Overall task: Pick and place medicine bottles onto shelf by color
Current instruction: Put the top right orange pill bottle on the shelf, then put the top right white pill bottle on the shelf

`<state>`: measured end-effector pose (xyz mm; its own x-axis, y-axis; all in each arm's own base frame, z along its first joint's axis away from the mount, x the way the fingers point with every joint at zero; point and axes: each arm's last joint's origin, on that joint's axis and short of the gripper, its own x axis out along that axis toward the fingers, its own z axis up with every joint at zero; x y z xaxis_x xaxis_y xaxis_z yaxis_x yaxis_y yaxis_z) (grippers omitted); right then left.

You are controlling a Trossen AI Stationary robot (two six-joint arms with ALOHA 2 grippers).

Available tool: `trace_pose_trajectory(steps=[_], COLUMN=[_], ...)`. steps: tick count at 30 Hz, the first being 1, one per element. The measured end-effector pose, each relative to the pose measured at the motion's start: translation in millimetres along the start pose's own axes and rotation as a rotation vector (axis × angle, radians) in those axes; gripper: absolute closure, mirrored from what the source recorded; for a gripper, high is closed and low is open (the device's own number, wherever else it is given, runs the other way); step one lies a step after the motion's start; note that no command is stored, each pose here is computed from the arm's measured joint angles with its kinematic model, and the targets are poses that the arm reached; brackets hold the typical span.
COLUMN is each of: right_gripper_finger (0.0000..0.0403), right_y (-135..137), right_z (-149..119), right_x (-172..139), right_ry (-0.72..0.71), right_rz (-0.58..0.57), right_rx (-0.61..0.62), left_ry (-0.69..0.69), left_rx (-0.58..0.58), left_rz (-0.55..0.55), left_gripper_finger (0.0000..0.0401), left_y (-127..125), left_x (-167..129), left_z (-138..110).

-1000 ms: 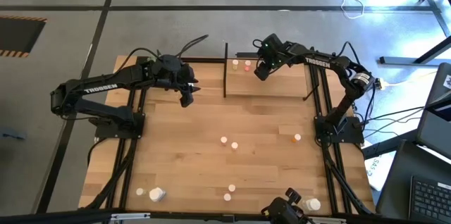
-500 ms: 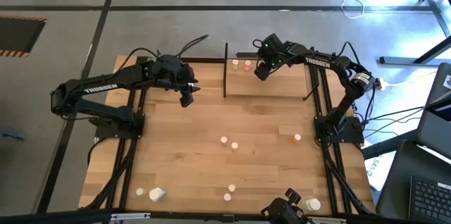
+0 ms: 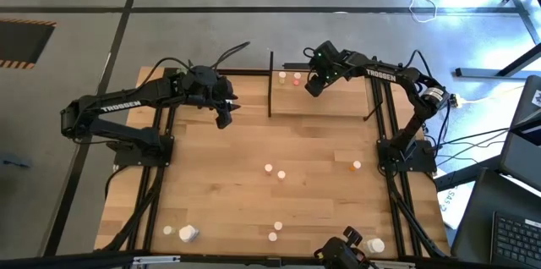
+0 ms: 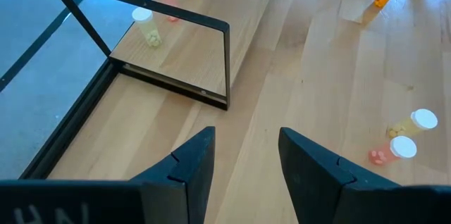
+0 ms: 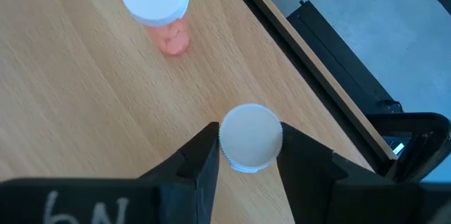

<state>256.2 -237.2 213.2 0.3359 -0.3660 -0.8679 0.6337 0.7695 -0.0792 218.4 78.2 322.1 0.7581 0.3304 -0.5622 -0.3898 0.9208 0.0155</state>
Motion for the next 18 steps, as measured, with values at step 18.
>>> trace_pose_trajectory(steps=[18], right_gripper_finger=[0.0210], right_y=[-0.5], right_z=[1.7], right_x=[-5.8], right_ry=[-0.006], right_rz=[-0.001], right_rx=[0.005], left_ry=[0.000], left_rx=[0.000], left_rz=[0.000], left_gripper_finger=[0.0250], left_y=[0.0], left_x=[0.0], left_z=[0.0])
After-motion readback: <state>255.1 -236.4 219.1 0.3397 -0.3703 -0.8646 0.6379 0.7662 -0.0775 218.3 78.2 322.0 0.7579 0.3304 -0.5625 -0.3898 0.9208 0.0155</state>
